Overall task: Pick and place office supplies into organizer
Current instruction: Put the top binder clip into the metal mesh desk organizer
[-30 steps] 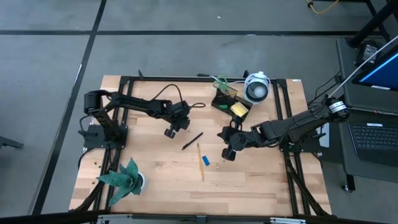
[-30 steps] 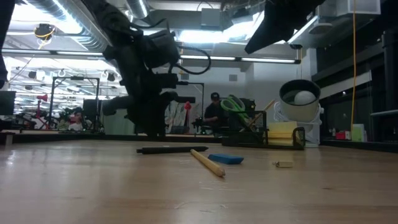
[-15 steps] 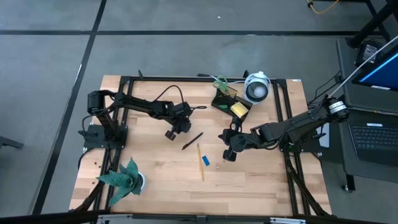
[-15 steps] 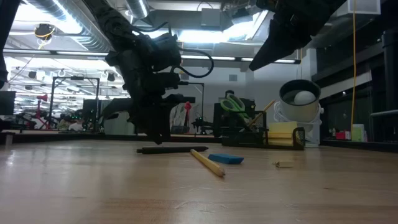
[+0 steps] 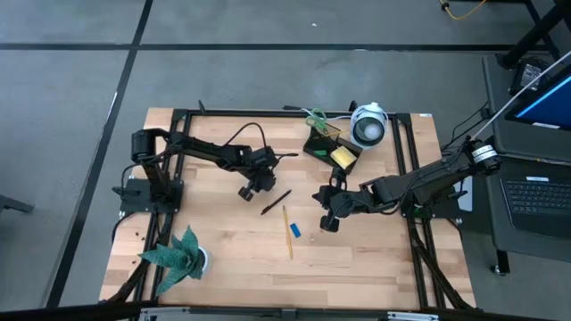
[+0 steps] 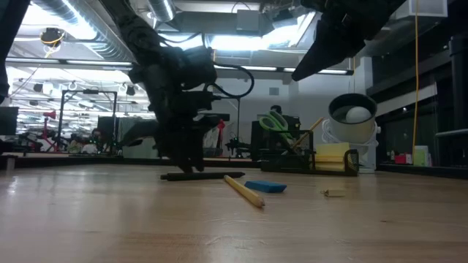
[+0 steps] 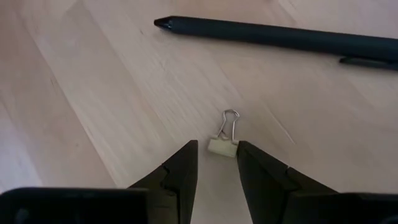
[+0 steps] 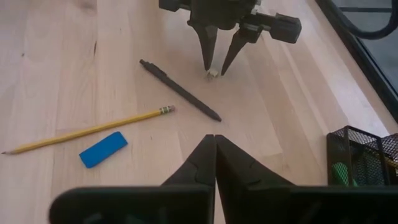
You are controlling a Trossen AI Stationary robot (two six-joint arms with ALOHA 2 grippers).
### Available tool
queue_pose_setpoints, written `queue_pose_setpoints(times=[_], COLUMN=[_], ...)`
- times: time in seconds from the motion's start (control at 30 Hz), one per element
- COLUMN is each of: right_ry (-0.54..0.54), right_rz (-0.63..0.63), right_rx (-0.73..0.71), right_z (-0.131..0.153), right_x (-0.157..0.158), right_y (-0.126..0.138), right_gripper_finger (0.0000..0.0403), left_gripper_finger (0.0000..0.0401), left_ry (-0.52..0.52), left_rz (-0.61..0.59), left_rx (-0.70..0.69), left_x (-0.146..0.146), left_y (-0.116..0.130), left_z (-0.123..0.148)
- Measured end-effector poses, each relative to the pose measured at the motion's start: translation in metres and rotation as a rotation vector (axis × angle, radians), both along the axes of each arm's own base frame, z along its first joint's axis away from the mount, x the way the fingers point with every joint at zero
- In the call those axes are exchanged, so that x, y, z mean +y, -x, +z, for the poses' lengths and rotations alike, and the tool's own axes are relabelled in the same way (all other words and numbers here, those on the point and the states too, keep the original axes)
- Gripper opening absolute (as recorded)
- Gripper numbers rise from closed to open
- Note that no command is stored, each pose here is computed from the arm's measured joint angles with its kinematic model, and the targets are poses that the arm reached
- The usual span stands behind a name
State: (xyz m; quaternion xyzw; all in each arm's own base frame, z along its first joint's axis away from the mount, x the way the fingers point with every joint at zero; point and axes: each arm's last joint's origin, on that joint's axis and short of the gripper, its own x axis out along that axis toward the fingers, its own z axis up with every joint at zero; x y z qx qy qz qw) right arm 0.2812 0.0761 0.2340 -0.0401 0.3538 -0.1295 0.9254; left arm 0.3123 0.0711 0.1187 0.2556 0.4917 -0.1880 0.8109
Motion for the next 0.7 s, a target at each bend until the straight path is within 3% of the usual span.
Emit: queue_pose_setpoints(times=[0.7], right_ry=[-0.030], right_rz=[0.029], right_rx=[0.010], right_z=[-0.0005], right_x=[0.0011], right_y=[0.0000], right_gripper_finger=[0.0004], left_gripper_finger=[0.0109], left_ry=[0.071], left_rz=[0.030], left_rx=[0.031], left_x=[-0.0012], left_y=[0.0008], left_z=[-0.0001])
